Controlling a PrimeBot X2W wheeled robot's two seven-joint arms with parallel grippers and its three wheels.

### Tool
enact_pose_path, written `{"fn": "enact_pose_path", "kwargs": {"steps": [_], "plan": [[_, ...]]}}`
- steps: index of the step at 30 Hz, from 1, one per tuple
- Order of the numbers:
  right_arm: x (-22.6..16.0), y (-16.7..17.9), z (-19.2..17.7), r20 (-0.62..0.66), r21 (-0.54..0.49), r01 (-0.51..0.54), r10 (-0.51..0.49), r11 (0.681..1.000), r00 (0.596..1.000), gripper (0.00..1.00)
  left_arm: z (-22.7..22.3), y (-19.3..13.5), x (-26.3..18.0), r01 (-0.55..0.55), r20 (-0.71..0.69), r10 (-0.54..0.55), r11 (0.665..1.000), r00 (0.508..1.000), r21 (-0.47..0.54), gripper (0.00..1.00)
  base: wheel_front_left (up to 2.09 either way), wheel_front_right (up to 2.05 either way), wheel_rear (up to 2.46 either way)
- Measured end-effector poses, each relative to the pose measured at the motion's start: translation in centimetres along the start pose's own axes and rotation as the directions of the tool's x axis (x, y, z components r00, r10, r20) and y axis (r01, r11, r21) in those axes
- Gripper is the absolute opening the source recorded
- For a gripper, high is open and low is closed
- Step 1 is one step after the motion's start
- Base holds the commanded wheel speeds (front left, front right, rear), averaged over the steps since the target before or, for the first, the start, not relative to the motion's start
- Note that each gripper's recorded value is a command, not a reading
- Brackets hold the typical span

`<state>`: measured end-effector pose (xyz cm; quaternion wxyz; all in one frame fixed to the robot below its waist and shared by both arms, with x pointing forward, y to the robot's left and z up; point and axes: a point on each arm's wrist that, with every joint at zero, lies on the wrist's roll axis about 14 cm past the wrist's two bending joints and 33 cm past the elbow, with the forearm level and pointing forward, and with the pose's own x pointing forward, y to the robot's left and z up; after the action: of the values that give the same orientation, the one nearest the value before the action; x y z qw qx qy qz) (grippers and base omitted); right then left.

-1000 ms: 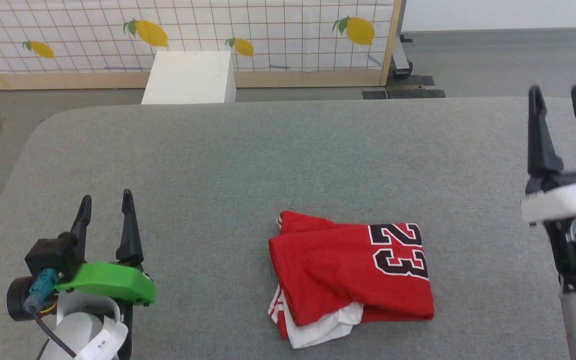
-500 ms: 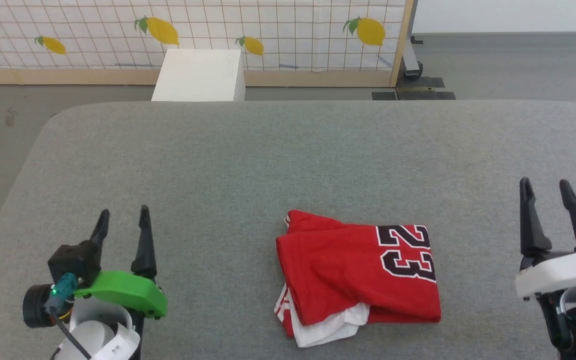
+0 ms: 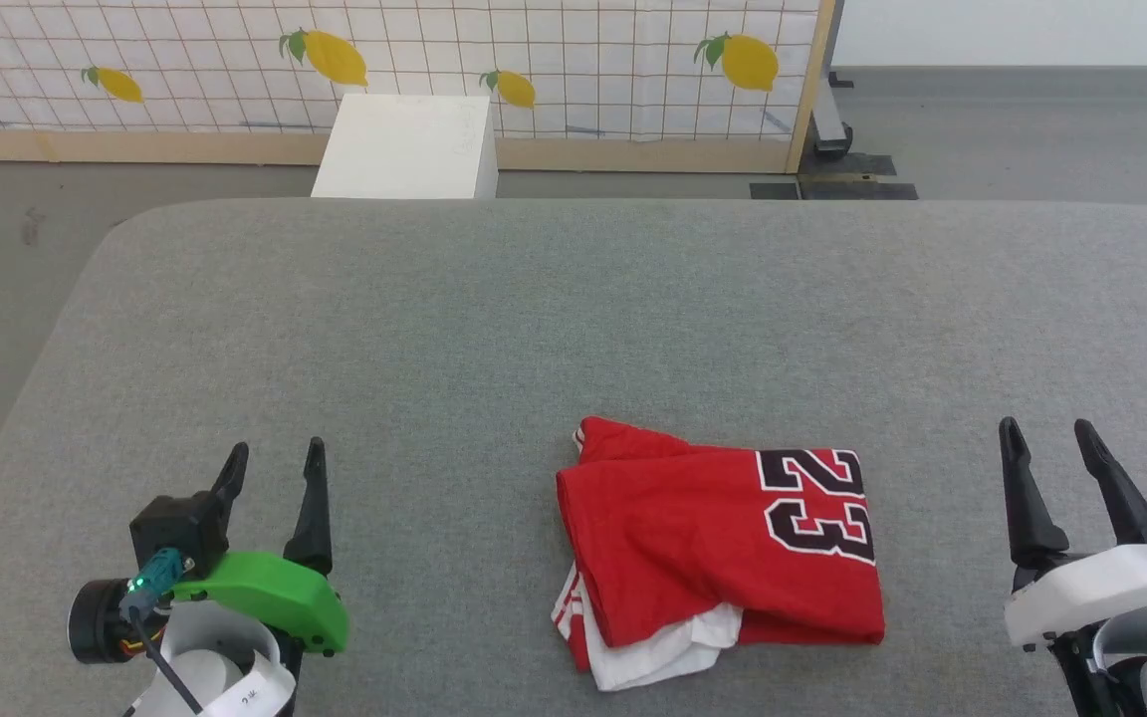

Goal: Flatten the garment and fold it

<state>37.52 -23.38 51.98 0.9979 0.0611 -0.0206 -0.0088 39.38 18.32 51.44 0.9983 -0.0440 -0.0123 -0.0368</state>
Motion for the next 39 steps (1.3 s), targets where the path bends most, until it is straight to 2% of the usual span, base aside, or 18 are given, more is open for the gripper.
{"fn": "enact_pose_path", "kwargs": {"steps": [32, 39], "plan": [[-0.2, -0.3, -0.6, -0.024, 0.010, 0.019, -0.019, 1.000, 1.000, 1.00, -0.1, -0.2, 0.1, 0.002, -0.005, -0.002, 1.000, 1.000, -0.006, 1.00, 0.00, 0.00, 0.00], [1.2, -0.7, -1.0, -0.143, 0.000, 0.021, -0.020, 1.000, 0.989, 1.00, -0.3, -0.1, 0.4, 0.000, -0.010, 0.000, 1.000, 1.000, -0.006, 1.00, 0.00, 0.00, 0.00]]}}
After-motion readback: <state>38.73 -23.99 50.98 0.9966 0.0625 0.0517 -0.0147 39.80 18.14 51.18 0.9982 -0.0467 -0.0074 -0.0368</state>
